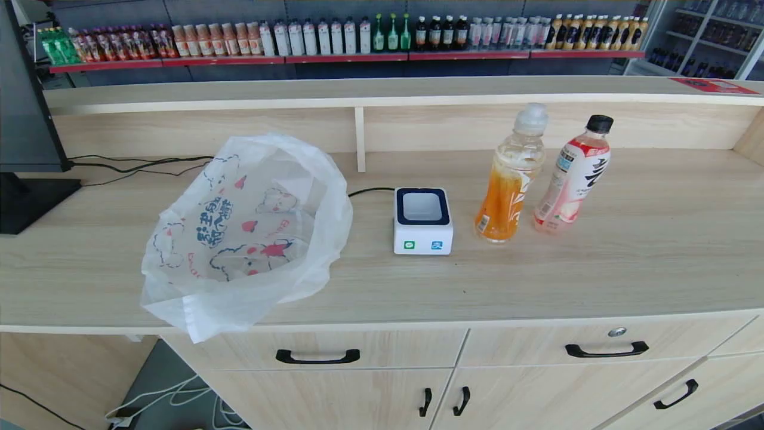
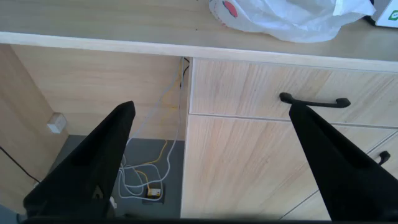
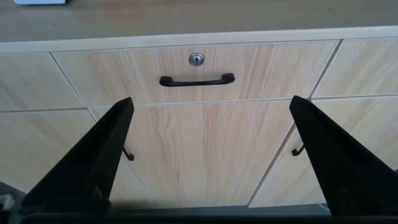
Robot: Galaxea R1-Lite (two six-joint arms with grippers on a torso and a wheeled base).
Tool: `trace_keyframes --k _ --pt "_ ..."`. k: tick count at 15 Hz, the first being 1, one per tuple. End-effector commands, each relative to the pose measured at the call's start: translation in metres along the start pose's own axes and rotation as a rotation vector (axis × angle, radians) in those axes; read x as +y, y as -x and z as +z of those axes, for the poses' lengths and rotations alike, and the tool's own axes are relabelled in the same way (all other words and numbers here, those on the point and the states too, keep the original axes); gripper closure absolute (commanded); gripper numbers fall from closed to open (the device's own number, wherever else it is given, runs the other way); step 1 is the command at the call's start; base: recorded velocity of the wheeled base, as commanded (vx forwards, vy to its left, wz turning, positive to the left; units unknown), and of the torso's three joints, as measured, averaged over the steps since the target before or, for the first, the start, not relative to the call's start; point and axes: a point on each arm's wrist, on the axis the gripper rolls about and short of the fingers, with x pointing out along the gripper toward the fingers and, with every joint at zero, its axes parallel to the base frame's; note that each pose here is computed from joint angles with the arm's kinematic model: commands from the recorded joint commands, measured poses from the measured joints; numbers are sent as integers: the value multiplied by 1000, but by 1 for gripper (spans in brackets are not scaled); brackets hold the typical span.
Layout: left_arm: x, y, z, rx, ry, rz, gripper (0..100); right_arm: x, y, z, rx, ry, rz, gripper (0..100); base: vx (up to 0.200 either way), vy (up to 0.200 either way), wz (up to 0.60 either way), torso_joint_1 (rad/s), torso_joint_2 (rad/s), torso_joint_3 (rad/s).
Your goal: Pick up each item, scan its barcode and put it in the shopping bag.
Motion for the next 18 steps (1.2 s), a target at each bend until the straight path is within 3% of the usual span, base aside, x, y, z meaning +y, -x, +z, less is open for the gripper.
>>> trace_keyframes --k 1,3,5,7,8,9,13,15,18 --pt "0 0 0 0 0 0 0 0 0 1 -7 7 8 0 0 0 0 0 0 0" --pt "0 0 0 0 0 0 0 1 4 28 -35 35 70 0 0 0 0 0 0 0" --pt "0 0 0 0 0 0 0 3 -9 89 -29 62 149 0 0 0 0 0 0 0" --pt "0 0 0 0 0 0 0 4 -25 121 -52 63 152 0 0 0 0 0 0 0" --pt "0 0 0 0 0 0 0 4 -40 138 -85 69 151 0 0 0 0 0 0 0" --pt "0 0 0 0 0 0 0 7 -86 160 -186 124 159 0 0 0 0 0 0 0" --pt "0 0 0 0 0 0 0 25 -175 180 -406 108 229 0 0 0 0 0 0 0" --pt "0 0 0 0 0 0 0 38 -202 185 -453 67 283 0 0 0 0 0 0 0" --pt "0 0 0 0 0 0 0 48 -218 188 -450 58 320 0 0 0 0 0 0 0"
